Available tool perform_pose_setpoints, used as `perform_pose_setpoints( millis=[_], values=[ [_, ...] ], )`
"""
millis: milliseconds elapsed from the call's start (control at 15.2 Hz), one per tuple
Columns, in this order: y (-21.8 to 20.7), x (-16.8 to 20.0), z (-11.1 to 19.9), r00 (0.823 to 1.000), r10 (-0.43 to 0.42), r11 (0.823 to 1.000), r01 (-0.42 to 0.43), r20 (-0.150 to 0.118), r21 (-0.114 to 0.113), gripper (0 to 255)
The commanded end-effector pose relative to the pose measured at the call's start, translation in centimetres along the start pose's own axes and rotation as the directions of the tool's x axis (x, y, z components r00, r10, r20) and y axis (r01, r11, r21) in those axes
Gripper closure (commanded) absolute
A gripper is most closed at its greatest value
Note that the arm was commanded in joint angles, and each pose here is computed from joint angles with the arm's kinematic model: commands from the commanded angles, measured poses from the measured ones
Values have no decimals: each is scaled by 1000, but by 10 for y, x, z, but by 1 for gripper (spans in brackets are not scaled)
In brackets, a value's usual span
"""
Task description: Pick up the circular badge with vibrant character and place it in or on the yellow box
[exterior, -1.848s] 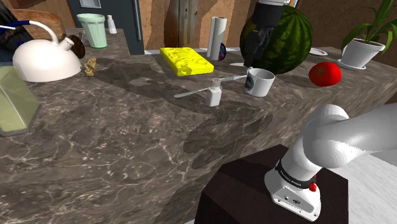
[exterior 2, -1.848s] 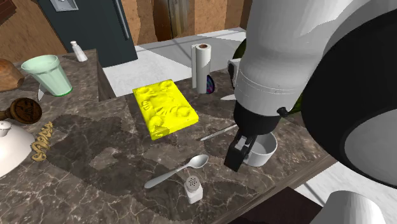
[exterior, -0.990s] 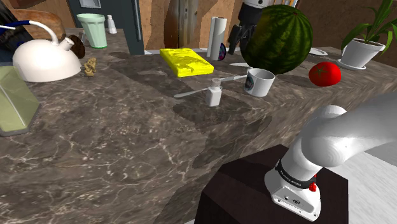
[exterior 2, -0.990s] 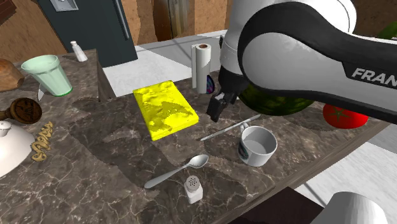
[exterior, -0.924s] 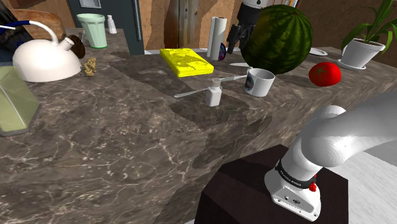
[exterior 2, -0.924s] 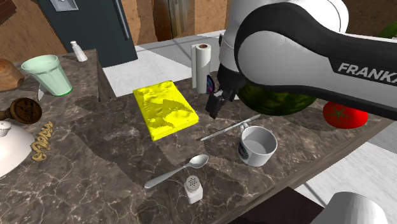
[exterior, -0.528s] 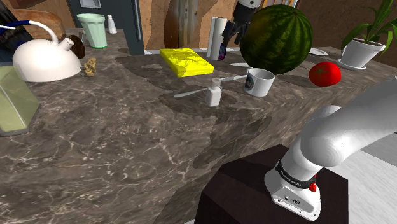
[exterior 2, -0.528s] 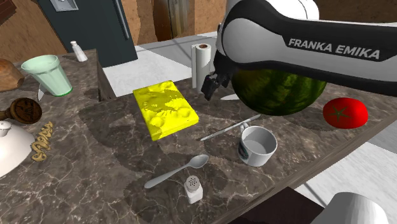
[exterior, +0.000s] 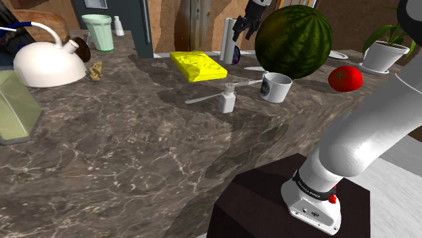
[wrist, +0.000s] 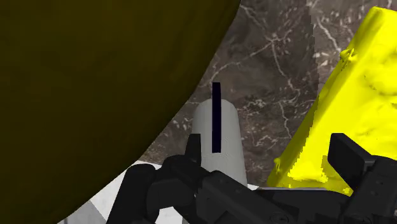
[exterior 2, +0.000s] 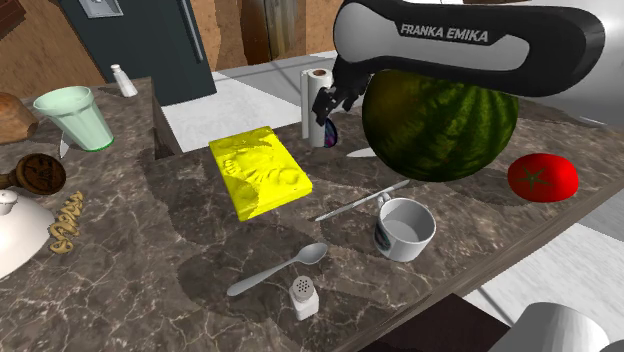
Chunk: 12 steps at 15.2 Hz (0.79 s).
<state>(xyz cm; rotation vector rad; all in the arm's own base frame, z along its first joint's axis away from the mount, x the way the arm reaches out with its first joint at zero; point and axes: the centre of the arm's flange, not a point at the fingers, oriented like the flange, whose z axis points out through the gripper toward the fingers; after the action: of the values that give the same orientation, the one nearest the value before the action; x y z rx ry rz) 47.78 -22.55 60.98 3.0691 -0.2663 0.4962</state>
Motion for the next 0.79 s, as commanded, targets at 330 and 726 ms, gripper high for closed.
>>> perform_pose_setpoints(
  millis=[330, 726],
  values=[
    [32, 27, 24, 999, 25, 1000, -26, -41, -3, 0],
    [32, 28, 48, 999, 25, 1000, -26, -41, -3, 0]
  ],
)
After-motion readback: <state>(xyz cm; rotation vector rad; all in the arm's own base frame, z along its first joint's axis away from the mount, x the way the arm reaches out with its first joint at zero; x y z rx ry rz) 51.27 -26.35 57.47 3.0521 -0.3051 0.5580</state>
